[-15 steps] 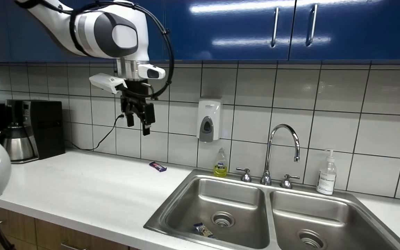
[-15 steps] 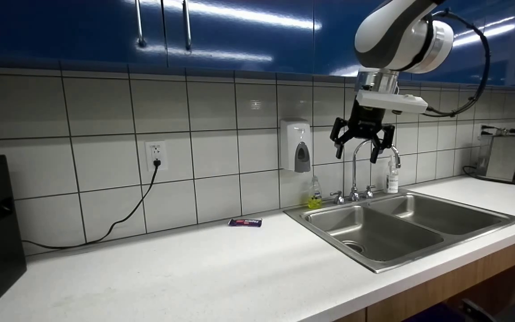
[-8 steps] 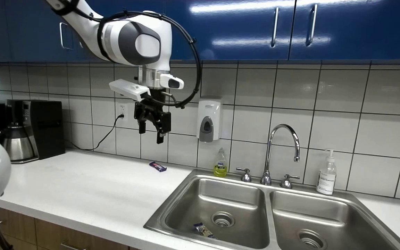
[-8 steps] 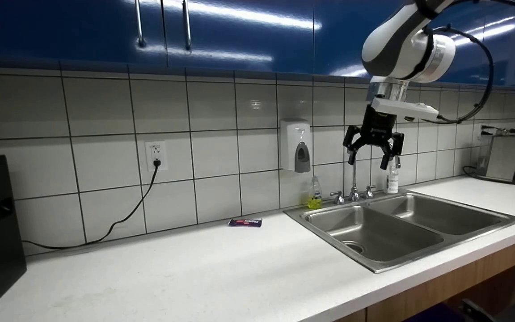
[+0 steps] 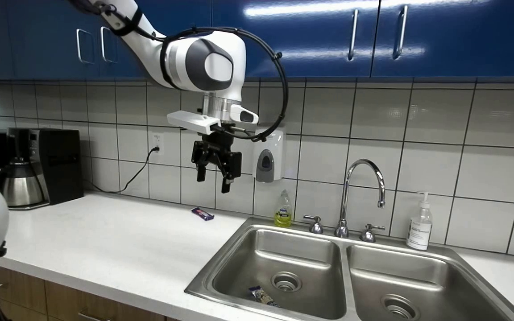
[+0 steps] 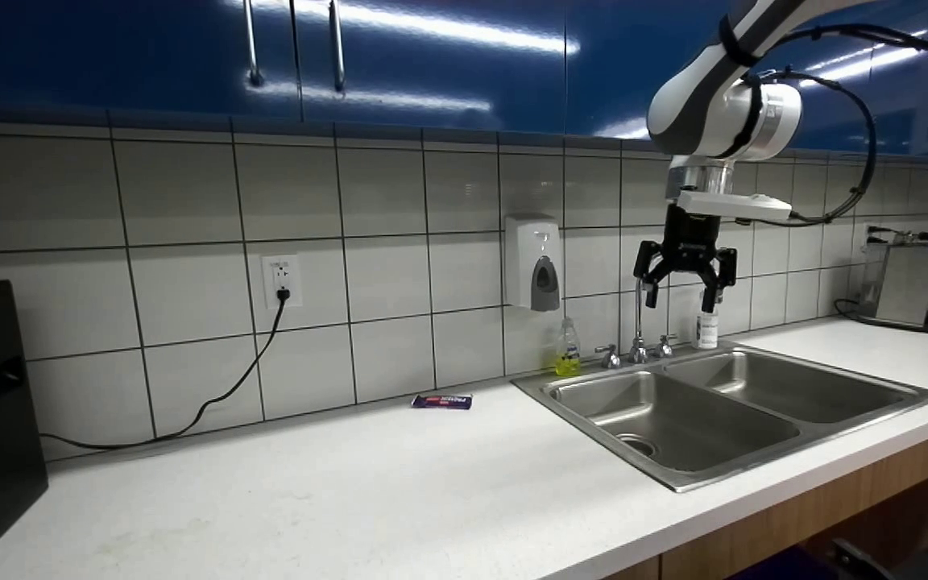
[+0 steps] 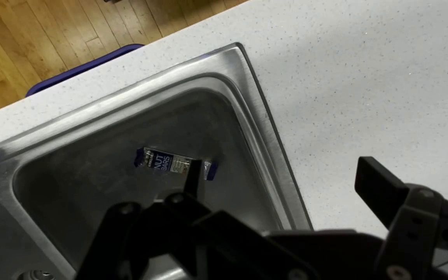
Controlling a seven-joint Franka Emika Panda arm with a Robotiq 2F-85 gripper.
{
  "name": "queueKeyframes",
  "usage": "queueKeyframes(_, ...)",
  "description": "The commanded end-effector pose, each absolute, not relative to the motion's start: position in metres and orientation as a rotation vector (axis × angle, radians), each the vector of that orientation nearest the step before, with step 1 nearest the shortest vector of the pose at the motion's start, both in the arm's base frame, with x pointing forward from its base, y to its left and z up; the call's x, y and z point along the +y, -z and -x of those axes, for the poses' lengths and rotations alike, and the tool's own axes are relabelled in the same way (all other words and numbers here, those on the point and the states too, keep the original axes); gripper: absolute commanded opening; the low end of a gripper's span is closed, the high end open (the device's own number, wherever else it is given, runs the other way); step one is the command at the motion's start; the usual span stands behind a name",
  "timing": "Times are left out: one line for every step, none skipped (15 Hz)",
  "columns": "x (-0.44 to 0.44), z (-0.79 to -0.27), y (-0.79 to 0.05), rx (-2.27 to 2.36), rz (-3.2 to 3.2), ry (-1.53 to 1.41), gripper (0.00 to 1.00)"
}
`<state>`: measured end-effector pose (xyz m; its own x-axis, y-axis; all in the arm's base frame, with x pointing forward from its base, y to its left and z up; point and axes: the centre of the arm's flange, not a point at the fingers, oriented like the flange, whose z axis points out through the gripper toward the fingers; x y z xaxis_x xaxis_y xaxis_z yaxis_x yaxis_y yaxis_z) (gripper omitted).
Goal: Remove the packet from the sink and put it on the left side of the counter.
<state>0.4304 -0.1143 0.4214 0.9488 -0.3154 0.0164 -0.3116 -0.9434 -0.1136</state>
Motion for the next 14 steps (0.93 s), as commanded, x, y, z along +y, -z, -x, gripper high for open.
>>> queueKeyframes(-0.133,-0.447,-0.421,0.478,3.028,0.068,1.0)
queueKeyframes(-0.137,-0.452,-0.416,0.477,3.017,0.095,1.0)
queueKeyframes(-0.14,-0.457,-0.412,0.47,3.008,0.116,1.0)
queueKeyframes(-0.144,-0.462,-0.405,0.471,3.002,0.15,1.0)
queueKeyframes(-0.149,-0.467,-0.396,0.476,2.991,0.175,1.0)
queueKeyframes(-0.152,-0.471,-0.39,0.482,2.986,0.191,1.0)
queueKeyframes(-0.155,-0.474,-0.383,0.485,2.977,0.204,1.0)
queueKeyframes(-0.159,-0.476,-0.375,0.488,2.97,0.202,1.0)
queueKeyframes(-0.162,-0.479,-0.368,0.499,2.963,0.204,1.0)
queueKeyframes(-0.166,-0.481,-0.361,0.506,2.958,0.204,1.0)
queueKeyframes(-0.17,-0.482,-0.353,0.517,2.954,0.198,1.0)
queueKeyframes(-0.173,-0.484,-0.347,0.523,2.954,0.192,1.0)
queueKeyframes(-0.177,-0.486,-0.34,0.53,2.95,0.184,1.0)
queueKeyframes(-0.181,-0.488,-0.334,0.541,2.953,0.177,1.0)
